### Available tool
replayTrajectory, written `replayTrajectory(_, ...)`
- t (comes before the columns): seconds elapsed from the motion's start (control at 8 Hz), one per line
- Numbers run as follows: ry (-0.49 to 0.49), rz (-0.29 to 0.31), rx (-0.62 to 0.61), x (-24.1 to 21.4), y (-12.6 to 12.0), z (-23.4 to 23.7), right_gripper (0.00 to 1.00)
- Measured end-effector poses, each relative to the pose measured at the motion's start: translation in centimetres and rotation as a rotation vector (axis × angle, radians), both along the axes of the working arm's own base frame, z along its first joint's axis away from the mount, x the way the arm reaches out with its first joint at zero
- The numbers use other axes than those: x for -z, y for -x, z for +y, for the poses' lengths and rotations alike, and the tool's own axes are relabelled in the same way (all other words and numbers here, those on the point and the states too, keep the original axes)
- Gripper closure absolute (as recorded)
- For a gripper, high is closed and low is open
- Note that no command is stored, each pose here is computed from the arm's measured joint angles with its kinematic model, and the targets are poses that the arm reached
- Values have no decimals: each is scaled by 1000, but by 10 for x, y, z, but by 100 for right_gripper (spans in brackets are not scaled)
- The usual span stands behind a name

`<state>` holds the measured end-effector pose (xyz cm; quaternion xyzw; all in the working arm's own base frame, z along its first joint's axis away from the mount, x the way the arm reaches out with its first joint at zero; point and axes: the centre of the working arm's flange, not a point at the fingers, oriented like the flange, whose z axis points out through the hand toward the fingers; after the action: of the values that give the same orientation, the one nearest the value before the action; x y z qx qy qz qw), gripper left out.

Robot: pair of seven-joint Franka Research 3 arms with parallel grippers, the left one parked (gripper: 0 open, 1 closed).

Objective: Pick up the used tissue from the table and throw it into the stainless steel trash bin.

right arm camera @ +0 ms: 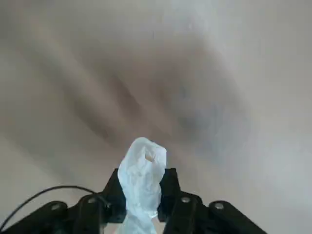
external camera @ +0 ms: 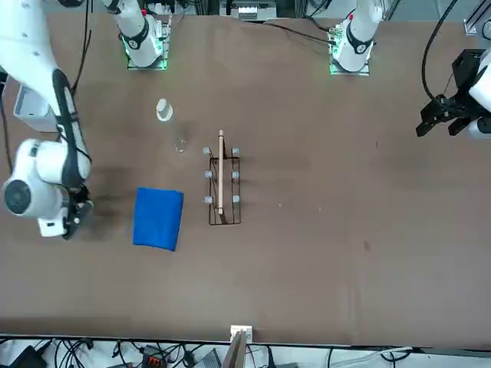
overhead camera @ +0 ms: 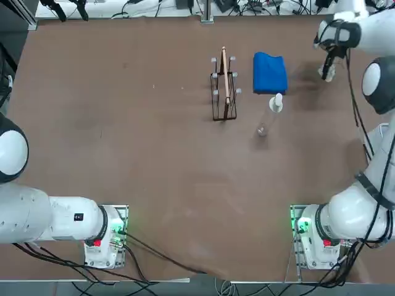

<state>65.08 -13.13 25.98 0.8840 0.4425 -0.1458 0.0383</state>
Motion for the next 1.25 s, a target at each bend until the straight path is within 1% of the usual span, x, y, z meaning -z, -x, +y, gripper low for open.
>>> replayTrajectory(0.25, -11, 57, 13, -55, 21, -34, 71)
replayTrajectory(0.38, -14, 85, 18, -71, 35, -61, 71)
replayTrajectory(0.75, -67, 187, 86, -84, 91, -152, 70)
replayTrajectory(1.0, -102, 242, 149, -81, 145, -205, 69)
replayTrajectory(1.25, -163, 284, 207, -72, 210, -246, 69)
